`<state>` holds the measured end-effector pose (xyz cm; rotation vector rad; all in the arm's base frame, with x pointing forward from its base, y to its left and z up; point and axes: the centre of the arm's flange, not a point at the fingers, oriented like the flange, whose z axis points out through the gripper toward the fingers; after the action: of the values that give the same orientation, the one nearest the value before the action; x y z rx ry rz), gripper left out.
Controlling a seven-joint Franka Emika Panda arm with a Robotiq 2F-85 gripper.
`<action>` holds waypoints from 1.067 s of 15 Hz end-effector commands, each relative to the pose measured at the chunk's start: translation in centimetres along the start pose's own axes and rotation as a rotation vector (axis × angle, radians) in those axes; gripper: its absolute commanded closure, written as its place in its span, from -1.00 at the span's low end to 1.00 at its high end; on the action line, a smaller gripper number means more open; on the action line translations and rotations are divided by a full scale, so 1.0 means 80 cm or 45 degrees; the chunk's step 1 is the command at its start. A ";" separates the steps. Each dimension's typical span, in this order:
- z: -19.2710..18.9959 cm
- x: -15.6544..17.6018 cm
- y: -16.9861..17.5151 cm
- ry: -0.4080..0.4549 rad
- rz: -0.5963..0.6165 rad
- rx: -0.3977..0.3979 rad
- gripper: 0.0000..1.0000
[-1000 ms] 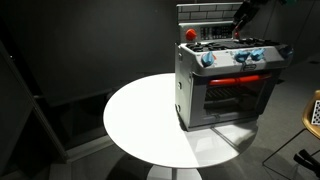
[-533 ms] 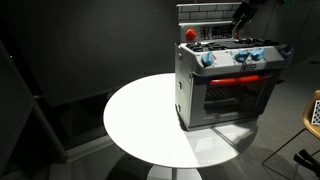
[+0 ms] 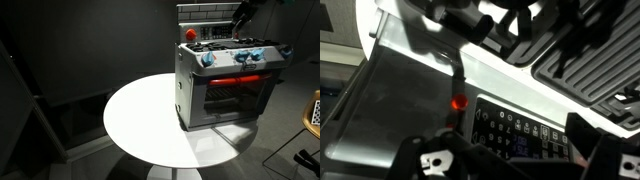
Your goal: Press the top button on the right side of the stove.
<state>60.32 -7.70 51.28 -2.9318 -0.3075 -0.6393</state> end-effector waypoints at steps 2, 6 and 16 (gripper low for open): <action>-0.023 -0.009 0.005 -0.050 0.015 0.021 -1.00; -0.043 -0.031 0.010 -0.164 0.042 -0.035 -1.00; -0.109 -0.084 0.010 -0.365 0.169 -0.088 -1.00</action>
<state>53.64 -10.86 55.25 -3.0801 -0.1820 -0.2857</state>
